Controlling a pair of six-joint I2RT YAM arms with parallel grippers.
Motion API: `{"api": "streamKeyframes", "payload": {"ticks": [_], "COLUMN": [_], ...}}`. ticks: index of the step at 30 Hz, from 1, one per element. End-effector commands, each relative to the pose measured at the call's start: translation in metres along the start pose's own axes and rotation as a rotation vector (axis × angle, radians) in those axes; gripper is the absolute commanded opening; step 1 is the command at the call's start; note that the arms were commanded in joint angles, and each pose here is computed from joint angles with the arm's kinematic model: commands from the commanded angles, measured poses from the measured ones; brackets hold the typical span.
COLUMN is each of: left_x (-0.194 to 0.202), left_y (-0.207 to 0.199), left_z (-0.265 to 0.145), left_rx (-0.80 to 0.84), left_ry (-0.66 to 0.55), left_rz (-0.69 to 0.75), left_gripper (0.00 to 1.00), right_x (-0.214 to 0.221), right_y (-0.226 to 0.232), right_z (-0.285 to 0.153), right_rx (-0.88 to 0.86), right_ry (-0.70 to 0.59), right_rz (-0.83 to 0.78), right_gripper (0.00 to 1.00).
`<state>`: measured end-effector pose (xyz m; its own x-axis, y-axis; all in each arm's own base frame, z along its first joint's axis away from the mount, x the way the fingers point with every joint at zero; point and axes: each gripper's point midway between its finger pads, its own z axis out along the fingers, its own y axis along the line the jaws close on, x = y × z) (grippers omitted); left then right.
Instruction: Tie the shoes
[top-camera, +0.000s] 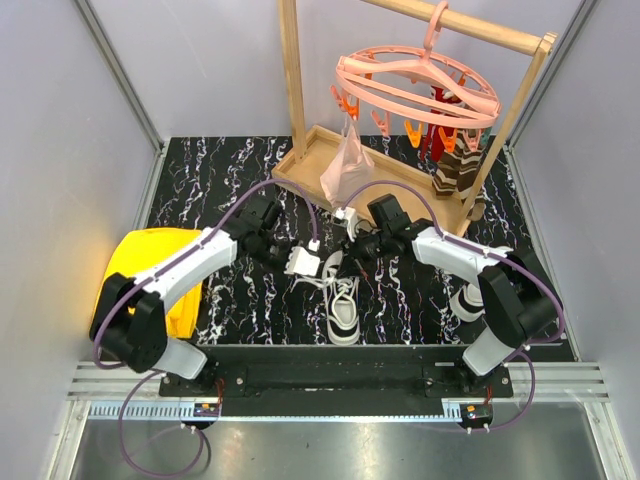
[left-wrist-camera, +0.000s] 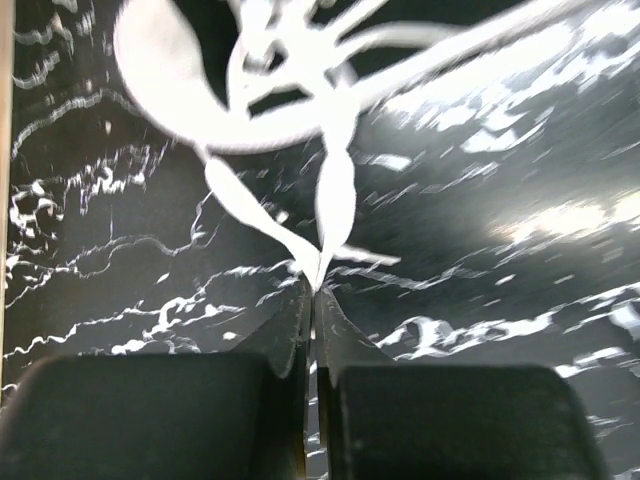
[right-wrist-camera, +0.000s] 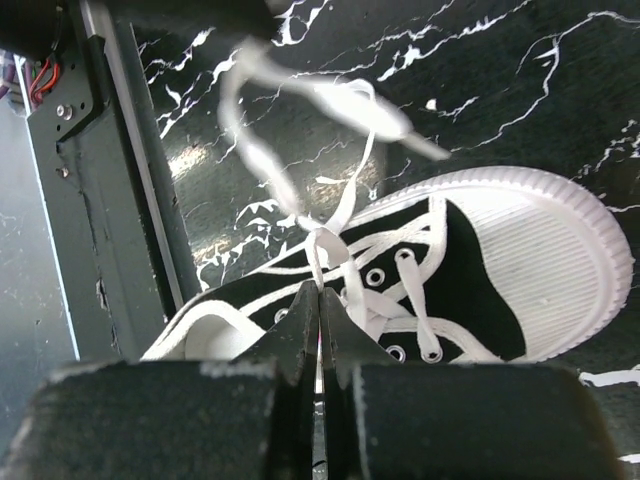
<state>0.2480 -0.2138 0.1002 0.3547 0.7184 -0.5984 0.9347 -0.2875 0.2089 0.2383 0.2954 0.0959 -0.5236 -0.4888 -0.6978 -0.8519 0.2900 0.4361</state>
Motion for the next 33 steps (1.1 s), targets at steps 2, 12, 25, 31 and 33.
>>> {"api": "streamKeyframes", "payload": {"ticks": [2, 12, 25, 31, 33], "left_x": [-0.039, -0.097, -0.154, -0.182, -0.195], "left_y": [-0.024, -0.048, -0.043, -0.038, -0.038], "left_z": [-0.007, -0.008, 0.037, 0.05, 0.051], "left_rx": [-0.018, -0.053, -0.002, 0.053, 0.082], "left_ry": [-0.109, -0.239, -0.301, -0.386, -0.437], "left_rz": [-0.098, -0.133, -0.124, -0.201, -0.208], "left_gripper": [0.0, 0.0, 0.0, 0.02, 0.04], "right_x": [-0.035, -0.047, -0.047, -0.045, -0.046], "right_y": [0.0, -0.002, 0.012, 0.016, 0.016], "right_z": [-0.006, -0.006, -0.016, -0.016, -0.017], "right_rx": [0.041, 0.046, 0.01, -0.001, -0.005], "right_ry": [-0.084, -0.102, -0.12, -0.119, -0.121], "right_rz": [-0.071, -0.086, -0.131, -0.142, -0.143], "right_gripper": [0.0, 0.0, 0.0, 0.0, 0.0]}}
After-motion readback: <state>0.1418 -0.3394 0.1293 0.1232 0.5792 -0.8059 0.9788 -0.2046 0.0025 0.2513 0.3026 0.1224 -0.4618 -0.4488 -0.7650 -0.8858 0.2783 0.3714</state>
